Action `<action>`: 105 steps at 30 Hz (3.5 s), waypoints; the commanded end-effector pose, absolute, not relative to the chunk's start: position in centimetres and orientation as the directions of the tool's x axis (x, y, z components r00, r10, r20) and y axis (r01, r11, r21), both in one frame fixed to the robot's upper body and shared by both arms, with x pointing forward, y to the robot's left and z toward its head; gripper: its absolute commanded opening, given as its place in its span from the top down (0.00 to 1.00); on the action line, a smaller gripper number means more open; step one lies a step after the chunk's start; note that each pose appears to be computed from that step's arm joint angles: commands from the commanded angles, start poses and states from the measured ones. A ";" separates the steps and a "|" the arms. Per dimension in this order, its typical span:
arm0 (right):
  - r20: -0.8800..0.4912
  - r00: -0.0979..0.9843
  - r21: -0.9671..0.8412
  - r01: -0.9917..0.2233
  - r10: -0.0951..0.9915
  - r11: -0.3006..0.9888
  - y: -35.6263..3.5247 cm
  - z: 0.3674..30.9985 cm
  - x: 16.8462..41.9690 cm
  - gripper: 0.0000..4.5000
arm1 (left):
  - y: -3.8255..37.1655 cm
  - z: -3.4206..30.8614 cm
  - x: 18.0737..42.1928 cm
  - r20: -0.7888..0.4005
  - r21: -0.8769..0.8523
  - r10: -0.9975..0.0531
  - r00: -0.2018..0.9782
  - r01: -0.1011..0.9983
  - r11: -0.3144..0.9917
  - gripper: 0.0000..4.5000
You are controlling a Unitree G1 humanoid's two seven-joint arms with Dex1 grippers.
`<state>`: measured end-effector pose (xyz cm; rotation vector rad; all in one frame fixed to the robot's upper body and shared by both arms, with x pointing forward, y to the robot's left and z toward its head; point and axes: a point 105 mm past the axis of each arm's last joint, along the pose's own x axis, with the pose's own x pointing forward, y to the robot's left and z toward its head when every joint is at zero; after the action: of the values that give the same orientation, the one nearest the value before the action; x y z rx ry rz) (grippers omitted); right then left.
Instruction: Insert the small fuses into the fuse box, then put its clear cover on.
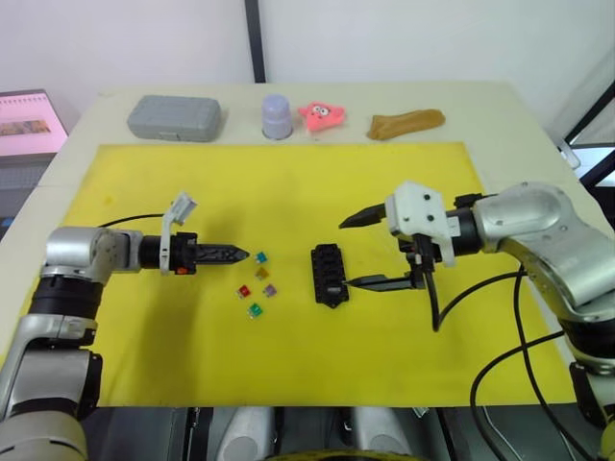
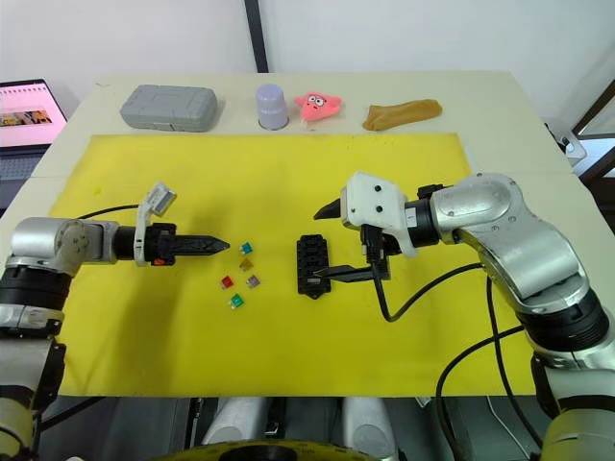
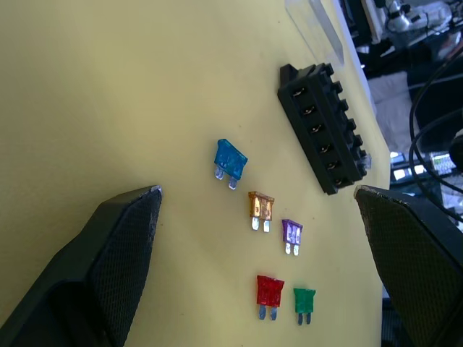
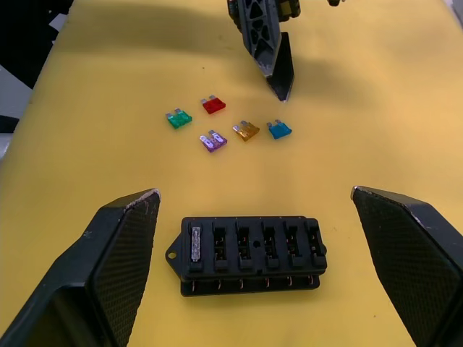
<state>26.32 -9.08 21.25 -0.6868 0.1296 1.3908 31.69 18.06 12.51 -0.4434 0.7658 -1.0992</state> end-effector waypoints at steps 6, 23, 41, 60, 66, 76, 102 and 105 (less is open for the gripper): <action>-0.461 0.227 -0.404 -0.914 0.858 0.026 -9.3 22.0 25.8 0.01 | 18.3 13.4 29.1 -0.317 -0.681 -0.935 0.159 0.648 0.341 0.00; -0.462 0.234 -0.415 -0.910 0.856 0.025 -8.9 22.1 25.9 0.01 | 16.0 12.4 31.9 -0.288 -0.758 -0.934 0.212 0.545 0.358 0.00; -0.461 0.259 -0.418 -0.907 0.849 0.049 -9.0 22.3 25.8 0.00 | 13.7 10.2 32.8 -0.284 -0.787 -0.944 0.167 0.522 0.329 0.12; -0.456 0.265 -0.421 -0.905 0.849 0.057 -8.8 22.3 25.9 0.00 | 14.8 7.8 33.6 -0.355 -0.763 -0.907 0.228 0.490 0.422 0.89; -0.454 0.267 -0.422 -0.905 0.850 0.059 -8.8 22.3 25.9 0.00 | 14.7 7.7 33.6 -0.350 -0.764 -0.910 0.221 0.496 0.414 0.89; -0.452 0.271 -0.421 -0.905 0.850 0.065 -8.8 22.3 25.9 0.00 | 15.0 7.6 33.8 -0.358 -0.751 -0.903 0.237 0.502 0.429 0.95; -0.453 0.267 -0.381 -0.921 0.850 0.086 -8.9 21.9 26.0 0.00 | 16.5 15.6 32.5 -0.140 -0.643 -0.929 0.342 0.683 0.348 0.95; -0.452 0.264 -0.382 -0.920 0.852 0.083 -8.9 21.9 26.1 0.00 | 16.7 14.4 32.4 -0.173 -0.658 -0.924 0.340 0.658 0.365 0.95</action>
<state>26.20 -8.99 20.81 -0.6495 0.1775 1.3331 32.43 16.63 14.30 -0.5496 0.5908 -1.0917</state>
